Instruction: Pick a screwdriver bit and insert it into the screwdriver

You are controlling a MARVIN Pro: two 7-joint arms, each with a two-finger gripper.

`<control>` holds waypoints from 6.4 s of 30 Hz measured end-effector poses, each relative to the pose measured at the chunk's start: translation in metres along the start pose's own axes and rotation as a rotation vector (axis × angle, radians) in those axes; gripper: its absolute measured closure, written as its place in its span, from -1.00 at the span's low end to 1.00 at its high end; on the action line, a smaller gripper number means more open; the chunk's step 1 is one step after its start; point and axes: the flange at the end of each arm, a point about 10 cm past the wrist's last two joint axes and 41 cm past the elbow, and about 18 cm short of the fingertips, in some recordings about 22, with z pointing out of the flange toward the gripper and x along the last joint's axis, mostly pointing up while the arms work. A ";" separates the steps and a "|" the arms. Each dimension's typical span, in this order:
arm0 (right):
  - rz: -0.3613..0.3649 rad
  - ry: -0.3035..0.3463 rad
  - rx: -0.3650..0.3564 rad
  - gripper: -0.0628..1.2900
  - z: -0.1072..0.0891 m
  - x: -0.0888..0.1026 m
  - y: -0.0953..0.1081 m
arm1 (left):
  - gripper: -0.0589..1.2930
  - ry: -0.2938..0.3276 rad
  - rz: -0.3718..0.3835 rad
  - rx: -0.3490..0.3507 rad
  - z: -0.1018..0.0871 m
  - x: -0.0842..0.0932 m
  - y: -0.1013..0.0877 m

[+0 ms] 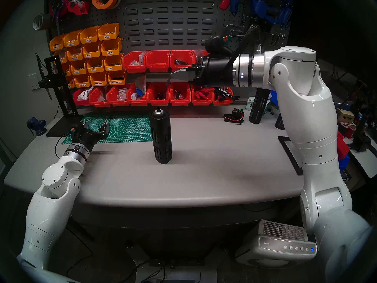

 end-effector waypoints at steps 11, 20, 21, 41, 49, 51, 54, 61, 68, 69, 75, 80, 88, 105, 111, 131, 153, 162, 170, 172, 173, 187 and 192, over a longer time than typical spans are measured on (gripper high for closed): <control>-0.004 -0.053 0.006 0.96 0.011 0.015 -0.006 | -0.91 0.000 0.000 0.000 0.000 0.000 0.000; -0.015 -0.075 0.045 0.96 0.012 0.027 -0.009 | -0.91 -0.001 0.000 0.000 0.000 0.000 0.000; -0.015 -0.077 0.048 0.96 0.012 0.028 -0.009 | -0.91 -0.001 0.000 0.000 0.000 0.000 0.000; -0.016 -0.207 0.113 0.96 0.011 0.030 -0.016 | -0.91 -0.001 0.000 0.000 0.000 0.000 0.000; -0.004 -0.259 0.131 0.96 0.013 0.024 -0.018 | -0.91 -0.001 0.000 0.000 0.000 0.000 0.000; -0.001 -0.272 0.136 0.96 0.014 0.023 -0.018 | -0.91 -0.001 0.000 0.000 0.000 0.000 0.000; 0.003 -0.287 0.141 0.96 0.015 0.022 -0.018 | -0.91 -0.001 0.000 0.000 0.000 0.000 0.000; 0.004 -0.309 0.147 0.96 0.018 0.023 -0.015 | -0.91 0.000 0.000 0.000 0.000 0.000 0.000; -0.005 -0.311 0.158 0.96 0.019 0.028 -0.013 | -0.91 0.000 0.000 0.000 0.000 0.000 0.000; -0.006 -0.311 0.159 0.96 0.019 0.029 -0.013 | -0.91 0.000 0.000 0.000 0.000 0.000 0.000; -0.016 -0.319 0.177 0.96 0.022 0.031 -0.011 | -0.91 0.000 0.000 0.000 0.000 0.000 0.000; -0.019 -0.334 0.199 0.96 0.026 0.027 -0.009 | -0.91 0.000 0.000 0.000 0.000 0.000 0.000; -0.035 -0.353 0.232 0.96 0.033 0.025 -0.006 | -0.91 0.000 0.000 0.000 0.000 0.000 0.000; -0.121 -0.380 0.258 0.96 0.035 0.034 0.001 | -0.91 0.000 0.000 0.000 0.000 0.000 0.000; -0.141 -0.379 0.274 0.96 0.035 0.038 0.003 | -0.91 0.000 0.000 0.000 0.000 0.000 0.000; -0.168 -0.412 0.359 0.96 0.042 0.033 0.013 | -0.91 0.001 0.000 0.000 0.000 0.000 0.000; -0.216 -0.416 0.408 0.96 0.046 0.045 0.025 | -0.91 0.001 -0.001 0.000 0.000 0.000 0.000; -0.230 -0.412 0.435 0.96 0.052 0.049 0.027 | -0.91 0.001 -0.001 0.000 0.000 0.000 0.000; -0.238 -0.414 0.454 0.96 0.057 0.051 0.028 | -0.91 0.001 -0.001 0.000 0.000 0.000 0.000; -0.238 -0.415 0.457 0.96 0.058 0.050 0.029 | -0.91 0.001 -0.001 0.000 0.000 0.000 0.000; -0.238 -0.416 0.458 0.96 0.058 0.050 0.029 | -0.91 0.001 -0.001 0.000 0.000 0.000 0.000; -0.238 -0.425 0.476 0.96 0.062 0.047 0.032 | -0.91 0.001 -0.001 0.000 0.000 0.000 0.000; -0.237 -0.427 0.478 0.96 0.062 0.047 0.034 | -0.91 0.002 -0.001 0.000 0.000 0.000 0.000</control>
